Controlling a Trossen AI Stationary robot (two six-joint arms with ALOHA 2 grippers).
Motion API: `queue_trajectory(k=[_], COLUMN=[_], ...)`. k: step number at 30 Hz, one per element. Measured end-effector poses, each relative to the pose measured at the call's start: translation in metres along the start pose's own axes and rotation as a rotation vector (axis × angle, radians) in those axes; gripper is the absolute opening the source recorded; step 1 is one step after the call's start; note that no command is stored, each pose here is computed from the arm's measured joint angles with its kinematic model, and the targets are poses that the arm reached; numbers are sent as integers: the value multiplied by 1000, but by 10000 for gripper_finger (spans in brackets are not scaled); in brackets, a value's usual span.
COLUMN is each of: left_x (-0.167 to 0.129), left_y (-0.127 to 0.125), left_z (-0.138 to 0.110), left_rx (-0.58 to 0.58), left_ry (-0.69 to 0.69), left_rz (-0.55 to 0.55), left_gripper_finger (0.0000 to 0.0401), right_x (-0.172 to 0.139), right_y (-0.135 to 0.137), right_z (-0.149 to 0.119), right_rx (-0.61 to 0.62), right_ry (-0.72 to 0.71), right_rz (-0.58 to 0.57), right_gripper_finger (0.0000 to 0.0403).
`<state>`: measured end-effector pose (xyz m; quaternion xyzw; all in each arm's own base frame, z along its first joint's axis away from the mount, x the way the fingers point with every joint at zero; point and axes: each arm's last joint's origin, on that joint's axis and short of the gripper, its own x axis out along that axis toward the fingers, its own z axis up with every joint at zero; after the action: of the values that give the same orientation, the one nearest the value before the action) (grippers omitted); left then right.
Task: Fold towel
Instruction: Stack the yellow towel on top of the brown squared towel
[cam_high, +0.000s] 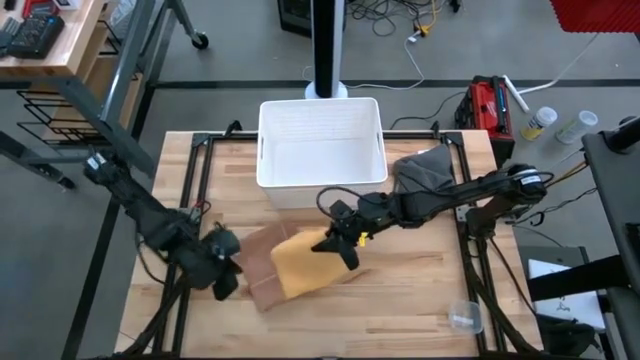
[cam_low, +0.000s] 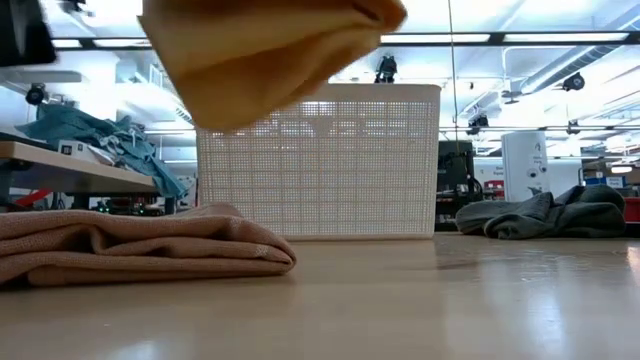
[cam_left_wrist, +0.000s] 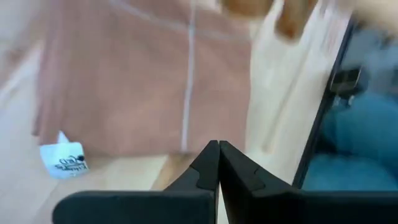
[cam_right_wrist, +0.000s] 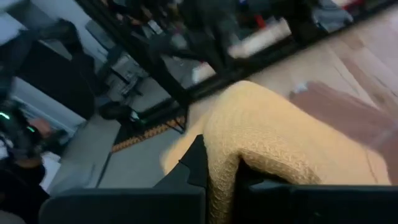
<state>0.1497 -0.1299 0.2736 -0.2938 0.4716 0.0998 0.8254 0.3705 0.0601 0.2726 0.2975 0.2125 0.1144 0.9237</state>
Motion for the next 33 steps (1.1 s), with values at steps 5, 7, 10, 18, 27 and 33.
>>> queue_trajectory(k=[5, 7, 10, 18, 27, 33], left_x=[-28, -35, -43, -44, -32, -21], left_y=[14, 16, 19, 20, 14, 8], left_z=[-11, -13, -12, -12, -17, -21], left_rx=[-16, 5, 27, 77, 87, 118], left_ry=[-278, -380, -480, -503, -448, -435], left_rz=[24, 16, 1, 18, 43, 88], left_gripper_finger=[0, 0, 0, 0, 0, 0], right_x=[25, 36, 51, 101, 147, 153], right_y=[-15, -21, -26, -32, -76, -82], right_z=[-13, -16, -12, 13, -49, -65], right_rx=[57, 81, 104, 42, 215, 273], right_ry=[8, -20, -42, -74, 283, 368], right_rz=[3, 42, 89, 154, 41, 66], right_gripper_finger=[9, 9, 9, 9, 9, 9])
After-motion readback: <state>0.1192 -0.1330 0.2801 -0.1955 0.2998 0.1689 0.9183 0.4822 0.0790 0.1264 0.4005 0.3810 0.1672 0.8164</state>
